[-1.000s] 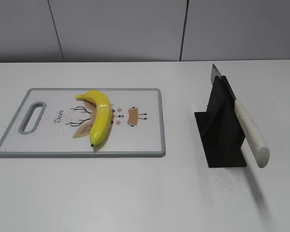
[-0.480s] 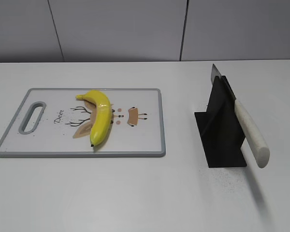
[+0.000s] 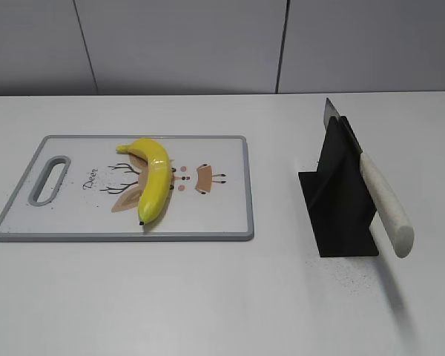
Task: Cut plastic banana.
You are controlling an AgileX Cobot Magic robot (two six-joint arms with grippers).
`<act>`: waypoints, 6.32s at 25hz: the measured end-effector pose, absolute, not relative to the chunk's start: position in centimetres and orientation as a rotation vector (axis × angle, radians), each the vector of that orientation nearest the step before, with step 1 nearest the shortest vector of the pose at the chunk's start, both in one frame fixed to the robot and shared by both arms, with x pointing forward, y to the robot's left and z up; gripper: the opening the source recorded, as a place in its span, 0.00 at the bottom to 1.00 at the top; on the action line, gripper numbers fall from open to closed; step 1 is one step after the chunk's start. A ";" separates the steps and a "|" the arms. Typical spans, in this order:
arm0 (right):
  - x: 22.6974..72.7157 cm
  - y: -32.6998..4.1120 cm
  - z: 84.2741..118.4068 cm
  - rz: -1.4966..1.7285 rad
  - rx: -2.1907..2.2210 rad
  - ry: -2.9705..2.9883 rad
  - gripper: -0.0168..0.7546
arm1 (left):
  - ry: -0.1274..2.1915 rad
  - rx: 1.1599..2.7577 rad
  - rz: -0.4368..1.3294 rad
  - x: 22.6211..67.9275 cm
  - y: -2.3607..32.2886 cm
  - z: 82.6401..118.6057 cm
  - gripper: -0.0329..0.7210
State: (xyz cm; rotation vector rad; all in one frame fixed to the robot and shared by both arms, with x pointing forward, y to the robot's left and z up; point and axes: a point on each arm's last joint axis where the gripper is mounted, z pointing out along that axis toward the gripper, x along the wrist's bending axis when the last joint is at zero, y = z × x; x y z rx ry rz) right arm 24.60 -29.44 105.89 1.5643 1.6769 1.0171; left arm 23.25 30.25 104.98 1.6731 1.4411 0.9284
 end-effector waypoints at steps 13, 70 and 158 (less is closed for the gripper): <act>30.3 -27.8 109.4 0.893 1.938 1.889 0.79 | 1.441 1.673 0.928 23.2 30.3 105.0 0.89; 52.9 -17.5 99.0 0.094 2.232 2.415 0.48 | 1.441 1.673 0.928 23.2 30.3 105.0 0.82; 58.6 -14.4 111.3 0.642 1.037 2.765 0.23 | 0.902 2.345 0.754 45.3 25.0 117.4 0.81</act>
